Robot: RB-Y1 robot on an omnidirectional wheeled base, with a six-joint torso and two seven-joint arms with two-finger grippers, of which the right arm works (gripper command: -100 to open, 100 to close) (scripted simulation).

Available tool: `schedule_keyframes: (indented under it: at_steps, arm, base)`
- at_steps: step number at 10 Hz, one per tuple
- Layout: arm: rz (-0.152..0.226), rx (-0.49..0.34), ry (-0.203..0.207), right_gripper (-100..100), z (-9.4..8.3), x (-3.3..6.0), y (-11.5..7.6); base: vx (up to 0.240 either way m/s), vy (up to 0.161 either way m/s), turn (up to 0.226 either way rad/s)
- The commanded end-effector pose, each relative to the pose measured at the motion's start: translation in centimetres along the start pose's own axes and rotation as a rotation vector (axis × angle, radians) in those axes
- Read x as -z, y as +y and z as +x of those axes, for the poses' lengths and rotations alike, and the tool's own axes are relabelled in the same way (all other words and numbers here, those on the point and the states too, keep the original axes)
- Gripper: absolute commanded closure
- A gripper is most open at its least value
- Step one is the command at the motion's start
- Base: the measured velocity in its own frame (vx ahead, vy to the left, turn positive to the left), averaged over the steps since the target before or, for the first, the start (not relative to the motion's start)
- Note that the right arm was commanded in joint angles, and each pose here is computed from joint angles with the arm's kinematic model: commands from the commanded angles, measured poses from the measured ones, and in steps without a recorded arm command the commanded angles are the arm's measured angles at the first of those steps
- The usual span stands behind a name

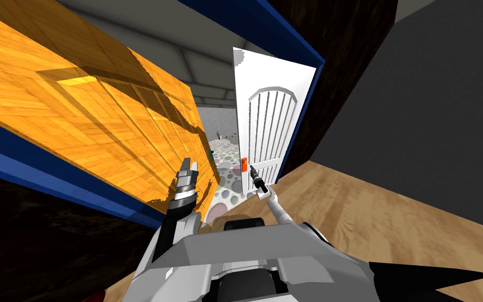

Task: Push the door open

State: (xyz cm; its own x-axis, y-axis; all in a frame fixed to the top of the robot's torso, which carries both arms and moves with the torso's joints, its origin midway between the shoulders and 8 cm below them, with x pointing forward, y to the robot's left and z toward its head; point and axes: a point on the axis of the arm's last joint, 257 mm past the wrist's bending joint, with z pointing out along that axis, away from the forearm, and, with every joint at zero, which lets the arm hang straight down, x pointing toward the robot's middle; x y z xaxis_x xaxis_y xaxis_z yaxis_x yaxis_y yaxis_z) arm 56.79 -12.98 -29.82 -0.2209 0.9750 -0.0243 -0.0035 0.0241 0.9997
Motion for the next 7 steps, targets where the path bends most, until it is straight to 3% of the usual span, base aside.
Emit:
schedule_keyframes:
  at_steps: [1, 7]
  arm:
    - [-0.001, 0.004, -0.002, -100, -0.34, -0.03, 0.02]
    - [-0.008, -0.003, -0.013, -100, -0.46, -0.17, 0.16]
  base:
    - [0.152, 0.040, 0.006]
    - [0.197, 0.052, 0.019]
